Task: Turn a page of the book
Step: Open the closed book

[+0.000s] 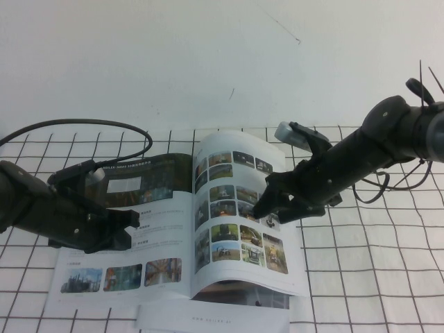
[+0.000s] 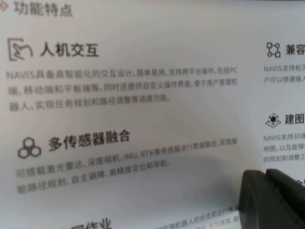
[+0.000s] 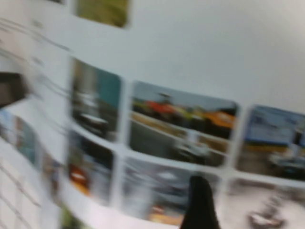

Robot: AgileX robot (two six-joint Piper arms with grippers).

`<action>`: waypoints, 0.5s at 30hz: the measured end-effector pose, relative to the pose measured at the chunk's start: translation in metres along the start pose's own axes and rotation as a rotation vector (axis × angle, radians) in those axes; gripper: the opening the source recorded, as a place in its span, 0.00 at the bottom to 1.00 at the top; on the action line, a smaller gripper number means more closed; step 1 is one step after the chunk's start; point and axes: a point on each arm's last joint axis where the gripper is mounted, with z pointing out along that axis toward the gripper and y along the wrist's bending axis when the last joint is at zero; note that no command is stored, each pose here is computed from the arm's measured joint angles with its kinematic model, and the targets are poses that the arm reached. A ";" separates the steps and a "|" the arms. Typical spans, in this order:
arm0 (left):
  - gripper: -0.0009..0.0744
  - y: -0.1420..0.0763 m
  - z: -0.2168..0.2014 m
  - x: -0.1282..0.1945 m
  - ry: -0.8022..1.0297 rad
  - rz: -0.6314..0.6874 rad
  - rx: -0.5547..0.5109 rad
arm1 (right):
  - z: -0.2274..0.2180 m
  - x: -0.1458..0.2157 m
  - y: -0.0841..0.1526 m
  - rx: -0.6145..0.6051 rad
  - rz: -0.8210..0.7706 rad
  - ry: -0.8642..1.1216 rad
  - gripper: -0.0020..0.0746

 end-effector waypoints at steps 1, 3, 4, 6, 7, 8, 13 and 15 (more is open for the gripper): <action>0.01 0.000 0.000 0.000 0.000 0.000 0.000 | -0.001 -0.001 0.003 -0.028 -0.002 -0.016 0.65; 0.01 0.000 0.000 0.000 0.000 0.000 0.000 | -0.002 -0.004 0.009 -0.079 -0.003 -0.047 0.65; 0.01 0.000 0.000 0.000 -0.001 0.000 -0.001 | -0.003 -0.006 0.012 -0.110 -0.005 -0.066 0.65; 0.01 0.000 0.000 0.000 -0.001 0.000 -0.001 | -0.005 -0.009 0.019 -0.171 -0.002 -0.100 0.65; 0.01 0.000 0.000 0.000 -0.001 -0.001 -0.001 | -0.005 -0.010 0.021 -0.194 -0.003 -0.112 0.65; 0.01 0.000 0.000 0.000 -0.002 -0.002 0.000 | -0.005 -0.010 0.023 -0.210 -0.002 -0.119 0.65; 0.01 0.000 0.000 0.000 -0.002 -0.003 0.000 | -0.008 -0.010 0.024 -0.233 -0.013 -0.117 0.64; 0.01 0.000 0.000 0.000 -0.003 -0.004 0.001 | -0.012 -0.010 0.023 -0.209 -0.036 -0.103 0.63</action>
